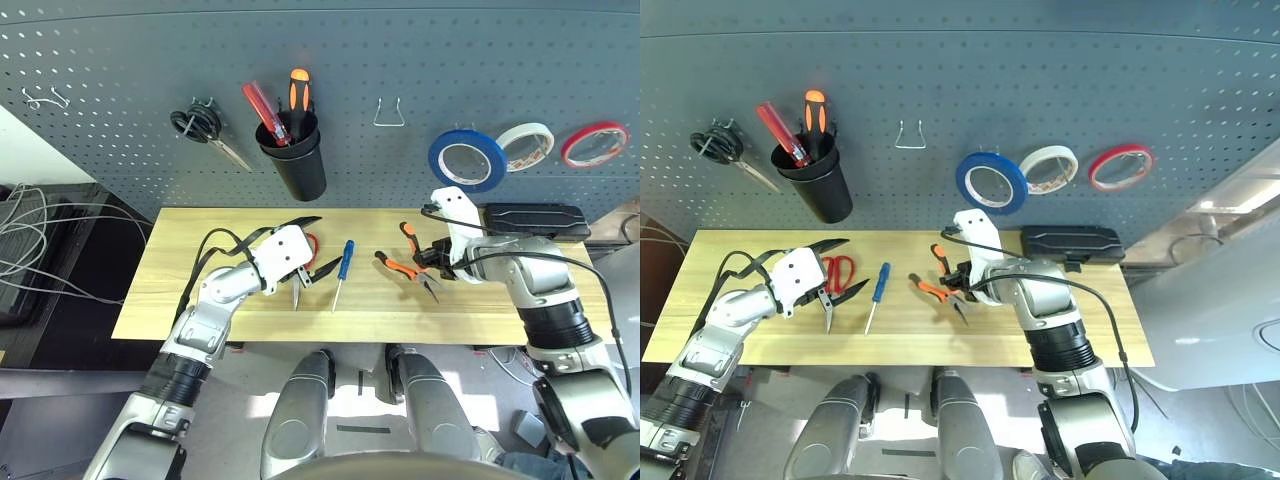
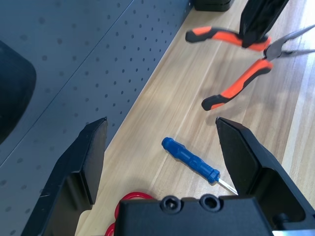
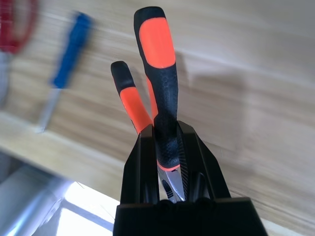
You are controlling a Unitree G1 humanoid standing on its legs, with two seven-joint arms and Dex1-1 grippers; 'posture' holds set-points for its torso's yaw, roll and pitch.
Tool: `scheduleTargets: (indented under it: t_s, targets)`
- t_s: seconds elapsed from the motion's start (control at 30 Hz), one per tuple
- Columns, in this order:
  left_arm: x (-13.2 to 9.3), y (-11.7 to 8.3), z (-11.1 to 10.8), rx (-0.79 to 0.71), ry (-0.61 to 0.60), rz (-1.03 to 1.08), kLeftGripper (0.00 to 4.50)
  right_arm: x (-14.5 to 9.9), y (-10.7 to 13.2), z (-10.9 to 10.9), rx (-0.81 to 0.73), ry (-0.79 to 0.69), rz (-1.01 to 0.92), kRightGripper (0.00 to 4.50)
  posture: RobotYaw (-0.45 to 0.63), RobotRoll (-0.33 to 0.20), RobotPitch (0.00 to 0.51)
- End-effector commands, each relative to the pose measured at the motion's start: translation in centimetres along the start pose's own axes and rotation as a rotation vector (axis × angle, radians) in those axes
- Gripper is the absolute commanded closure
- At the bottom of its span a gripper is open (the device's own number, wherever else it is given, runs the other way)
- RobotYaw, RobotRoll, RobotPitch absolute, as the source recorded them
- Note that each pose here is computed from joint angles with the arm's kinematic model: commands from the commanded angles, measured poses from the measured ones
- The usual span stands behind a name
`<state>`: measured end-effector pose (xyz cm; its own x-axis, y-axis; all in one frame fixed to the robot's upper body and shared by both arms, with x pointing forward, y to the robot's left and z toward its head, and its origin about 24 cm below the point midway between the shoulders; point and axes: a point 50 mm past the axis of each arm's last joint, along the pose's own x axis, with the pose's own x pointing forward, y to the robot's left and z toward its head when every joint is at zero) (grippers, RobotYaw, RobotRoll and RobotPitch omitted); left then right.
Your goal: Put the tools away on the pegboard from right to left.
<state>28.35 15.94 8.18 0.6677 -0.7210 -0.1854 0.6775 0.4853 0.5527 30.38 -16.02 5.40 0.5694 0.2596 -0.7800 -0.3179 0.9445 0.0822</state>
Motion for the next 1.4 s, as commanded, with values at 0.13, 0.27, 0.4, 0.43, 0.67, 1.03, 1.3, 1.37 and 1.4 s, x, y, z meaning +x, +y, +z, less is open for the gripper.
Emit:
scheduleTargets:
  t_s: [0.13,0.27,0.4,0.43,0.67,1.03,1.3,1.37,1.4]
  targets:
    - [0.4,-0.4,-0.3,-0.003,0.008,-0.034,0.0,1.1,-3.1,-1.7,0.081,0.024,-0.154,4.11,0.02,0.0,0.253]
    - [0.7,-0.6,-0.1,-0.003,-0.001,-0.039,0.0,1.5,-4.1,-2.7,0.115,0.037,-0.213,4.11,0.01,0.0,0.251]
    - [0.8,-0.6,-0.1,-0.003,-0.003,-0.04,0.0,1.4,-4.6,-3.1,0.114,0.032,-0.235,3.37,0.01,0.0,0.254]
    - [0.8,-0.6,-0.1,-0.003,-0.003,-0.041,0.0,1.3,-4.8,-3.3,0.113,0.033,-0.24,3.09,0.01,0.0,0.254]
    - [0.7,-0.7,-0.2,-0.004,0.0,-0.041,0.0,0.8,-7.1,-4.6,0.088,0.045,-0.288,0.6,0.01,0.0,0.255]
    - [0.6,-0.8,-0.4,-0.007,0.008,-0.036,0.0,1.4,-5.4,-3.1,0.091,0.014,-0.178,0.03,0.01,0.0,0.259]
    - [0.5,-0.9,-0.4,-0.008,0.012,-0.031,0.0,2.1,-4.3,-2.2,0.082,0.007,-0.16,0.03,0.02,0.0,0.265]
    - [0.5,-0.9,-0.4,-0.009,0.013,-0.031,0.0,2.2,-3.9,-2.2,0.082,0.018,-0.158,0.03,0.02,0.0,0.266]
    - [0.5,-0.9,-0.5,-0.01,0.013,-0.031,0.0,2.3,-3.7,-2.2,0.078,0.026,-0.157,0.03,0.02,0.0,0.266]
